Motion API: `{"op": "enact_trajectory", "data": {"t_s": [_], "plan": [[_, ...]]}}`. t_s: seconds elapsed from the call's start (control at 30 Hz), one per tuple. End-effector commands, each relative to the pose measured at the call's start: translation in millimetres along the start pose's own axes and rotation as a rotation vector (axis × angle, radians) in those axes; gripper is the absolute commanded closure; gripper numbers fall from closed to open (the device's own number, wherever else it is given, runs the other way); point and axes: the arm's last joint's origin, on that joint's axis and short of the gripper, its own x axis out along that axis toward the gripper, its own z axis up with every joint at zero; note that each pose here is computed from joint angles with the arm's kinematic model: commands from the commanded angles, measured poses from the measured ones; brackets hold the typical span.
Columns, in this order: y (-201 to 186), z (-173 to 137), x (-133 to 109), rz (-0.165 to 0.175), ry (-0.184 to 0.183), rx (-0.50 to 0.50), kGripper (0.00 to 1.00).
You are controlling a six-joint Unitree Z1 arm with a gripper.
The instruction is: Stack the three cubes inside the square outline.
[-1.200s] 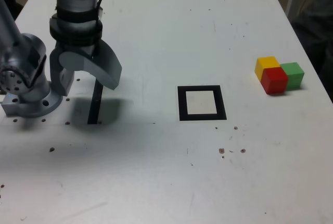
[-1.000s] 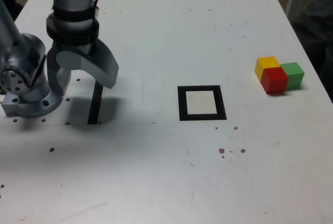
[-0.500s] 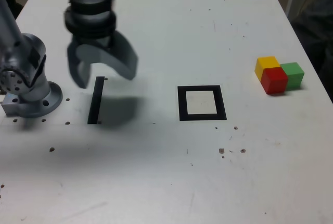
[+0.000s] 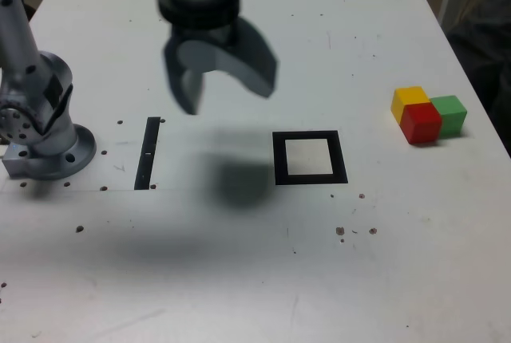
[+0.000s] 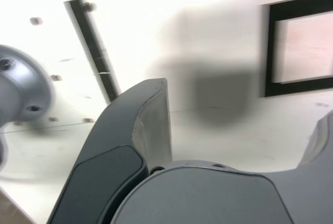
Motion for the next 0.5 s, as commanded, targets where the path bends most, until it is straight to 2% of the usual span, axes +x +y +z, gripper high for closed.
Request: {"op": "enact_trajectory", "data": {"t_s": [0.0, 0.1, 0.33, 0.47], "plan": [[-1, 13, -4, 0.003, -0.015, 0.009, 0.03], [-3, 35, -8, 0.003, -0.025, 0.021, 0.03], [-14, 85, -19, 0.008, 0.012, 0.051, 0.03], [-20, 112, -24, 0.02, 0.019, 0.068, 0.03]]}}
